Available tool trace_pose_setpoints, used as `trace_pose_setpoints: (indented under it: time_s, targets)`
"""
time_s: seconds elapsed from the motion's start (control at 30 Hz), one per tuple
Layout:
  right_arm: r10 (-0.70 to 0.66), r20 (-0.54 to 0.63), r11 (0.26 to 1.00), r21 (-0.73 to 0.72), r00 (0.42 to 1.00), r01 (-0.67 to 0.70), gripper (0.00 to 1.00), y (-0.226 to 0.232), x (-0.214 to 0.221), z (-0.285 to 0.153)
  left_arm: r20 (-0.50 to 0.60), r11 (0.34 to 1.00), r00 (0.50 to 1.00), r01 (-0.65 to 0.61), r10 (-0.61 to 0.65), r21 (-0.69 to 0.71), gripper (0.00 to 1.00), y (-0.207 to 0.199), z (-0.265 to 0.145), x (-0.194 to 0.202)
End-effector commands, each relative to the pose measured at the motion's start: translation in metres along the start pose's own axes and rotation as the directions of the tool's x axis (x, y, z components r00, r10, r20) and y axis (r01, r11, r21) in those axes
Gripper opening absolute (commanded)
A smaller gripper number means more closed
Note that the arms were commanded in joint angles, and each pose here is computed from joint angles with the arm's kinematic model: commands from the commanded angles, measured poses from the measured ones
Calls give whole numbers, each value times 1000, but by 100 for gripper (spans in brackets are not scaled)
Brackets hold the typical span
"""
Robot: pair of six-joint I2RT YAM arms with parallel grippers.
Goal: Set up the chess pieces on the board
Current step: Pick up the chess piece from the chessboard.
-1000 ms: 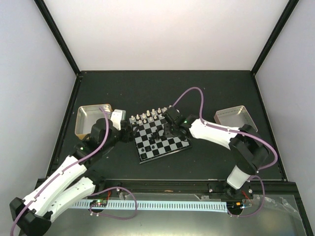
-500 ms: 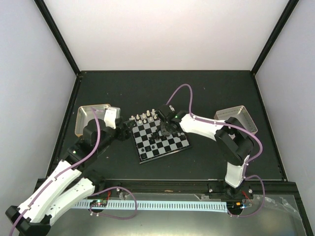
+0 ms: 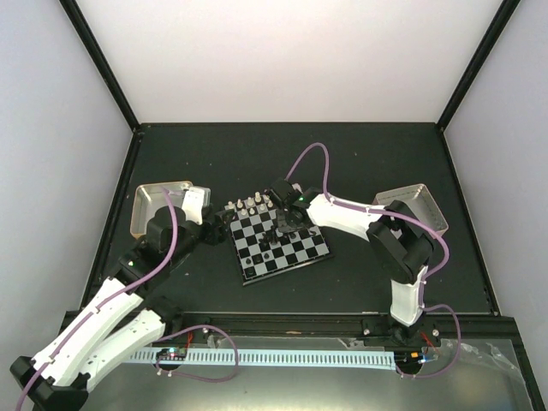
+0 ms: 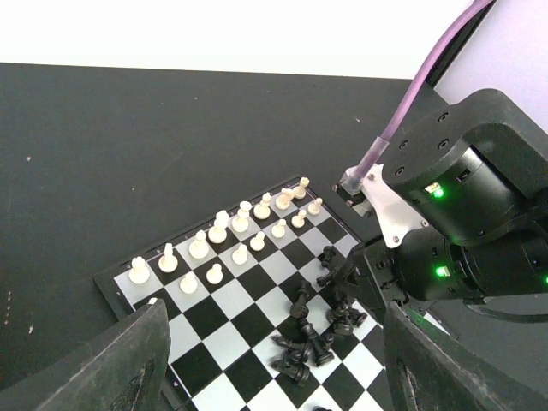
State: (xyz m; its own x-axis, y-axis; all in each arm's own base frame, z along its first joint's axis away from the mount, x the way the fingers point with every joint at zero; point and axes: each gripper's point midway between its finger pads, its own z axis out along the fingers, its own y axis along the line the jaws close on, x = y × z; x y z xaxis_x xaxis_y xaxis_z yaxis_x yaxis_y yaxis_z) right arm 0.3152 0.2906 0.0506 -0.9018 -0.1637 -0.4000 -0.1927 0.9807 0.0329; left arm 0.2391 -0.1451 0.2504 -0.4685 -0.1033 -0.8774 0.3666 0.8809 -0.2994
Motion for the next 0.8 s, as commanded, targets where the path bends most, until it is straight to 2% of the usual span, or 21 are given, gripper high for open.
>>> trace_pose_setpoints:
  time_s: [0.0, 0.13, 0.33, 0.5, 0.77]
  targets:
    - [0, -8, 999, 36, 1000, 0, 16, -7, 0, 0, 49, 1000, 999, -8, 8, -7, 70, -2, -11, -19]
    - [3, -19, 999, 41, 1000, -2, 18, -8, 4, 4, 50, 1000, 999, -8, 8, -6, 70, -2, -11, -19]
    - [6, -34, 1000, 25, 999, -5, 16, -5, 9, 9, 47, 1000, 999, -5, 5, -7, 70, -1, -10, -18]
    - [18, -36, 1000, 15, 999, -18, 6, -3, 10, 12, 45, 1000, 999, -3, 3, -8, 70, -1, -10, -17]
    - [19, 62, 998, -54, 998, -15, 2, 9, -16, -9, 50, 1000, 999, -1, 2, -16, 70, 1, -11, -17]
